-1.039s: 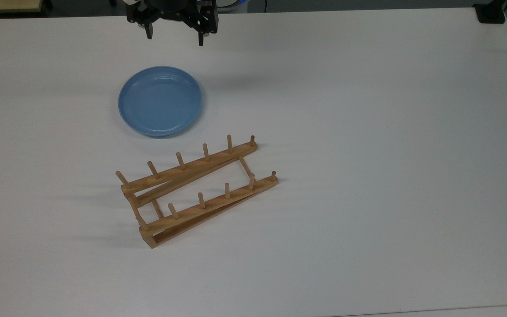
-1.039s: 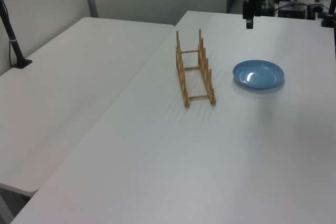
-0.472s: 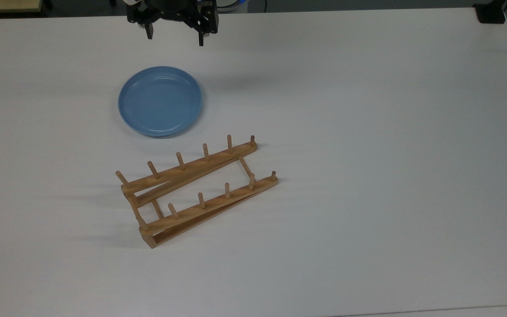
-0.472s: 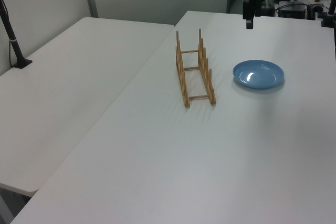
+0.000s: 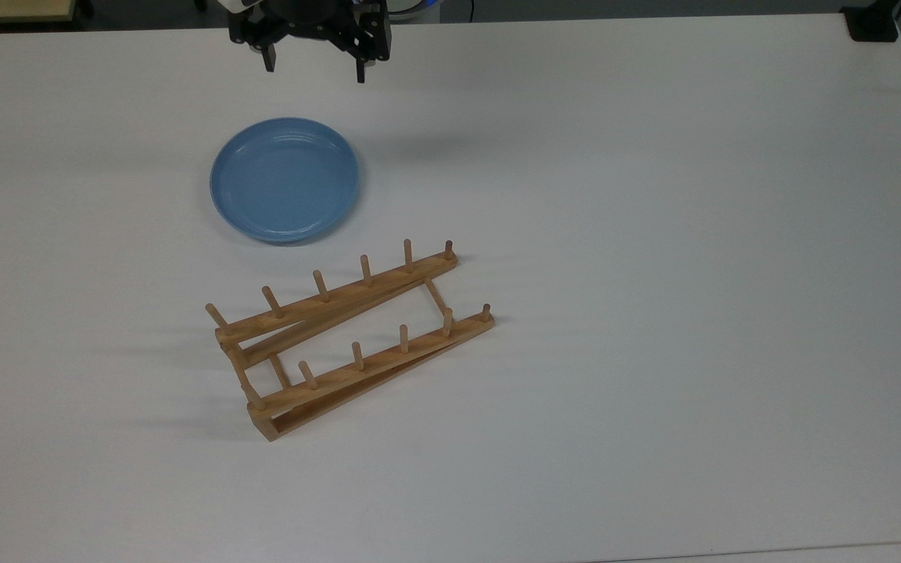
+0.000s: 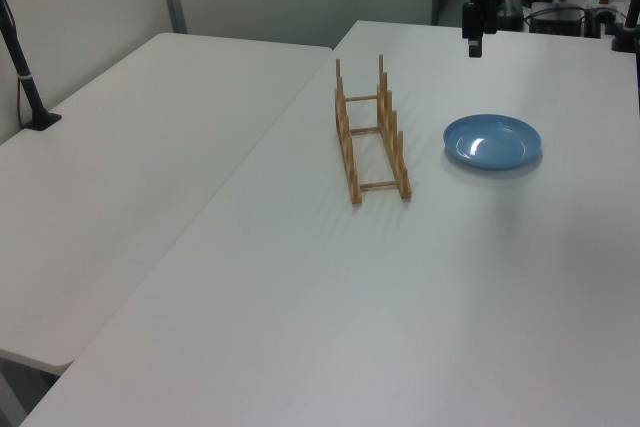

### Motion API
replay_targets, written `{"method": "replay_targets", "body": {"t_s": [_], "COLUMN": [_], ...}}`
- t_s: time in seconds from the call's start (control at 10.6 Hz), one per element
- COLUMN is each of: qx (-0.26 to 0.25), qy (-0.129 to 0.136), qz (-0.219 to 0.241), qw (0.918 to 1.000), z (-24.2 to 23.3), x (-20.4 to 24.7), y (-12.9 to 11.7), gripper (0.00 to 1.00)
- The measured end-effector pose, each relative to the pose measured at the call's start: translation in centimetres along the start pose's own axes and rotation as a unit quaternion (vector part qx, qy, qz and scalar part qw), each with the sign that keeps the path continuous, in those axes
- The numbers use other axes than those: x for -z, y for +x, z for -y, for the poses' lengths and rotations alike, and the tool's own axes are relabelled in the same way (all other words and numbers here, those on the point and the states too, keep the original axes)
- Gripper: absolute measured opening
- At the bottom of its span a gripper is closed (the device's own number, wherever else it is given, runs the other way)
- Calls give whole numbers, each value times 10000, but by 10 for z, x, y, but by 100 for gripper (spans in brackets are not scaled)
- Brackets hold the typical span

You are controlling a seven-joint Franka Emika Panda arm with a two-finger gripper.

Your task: Place plate in plate rack

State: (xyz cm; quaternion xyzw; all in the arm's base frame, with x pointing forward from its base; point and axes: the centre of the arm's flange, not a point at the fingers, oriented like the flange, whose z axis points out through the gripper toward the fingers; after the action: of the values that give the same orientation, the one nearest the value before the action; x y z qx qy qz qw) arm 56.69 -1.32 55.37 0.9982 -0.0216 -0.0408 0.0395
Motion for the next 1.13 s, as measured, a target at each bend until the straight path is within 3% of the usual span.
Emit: {"method": "replay_targets", "body": {"t_s": [0.47,0.85,1.13], "qx": [663,649,763], "qy": [366,967,946], "qz": [171,490,652], "qw": [9970,9920,9904], "z": [-34,-113,-155], "x": [-23,-103,-171], "y": [7,30,46], "gripper": [100,100,95]}}
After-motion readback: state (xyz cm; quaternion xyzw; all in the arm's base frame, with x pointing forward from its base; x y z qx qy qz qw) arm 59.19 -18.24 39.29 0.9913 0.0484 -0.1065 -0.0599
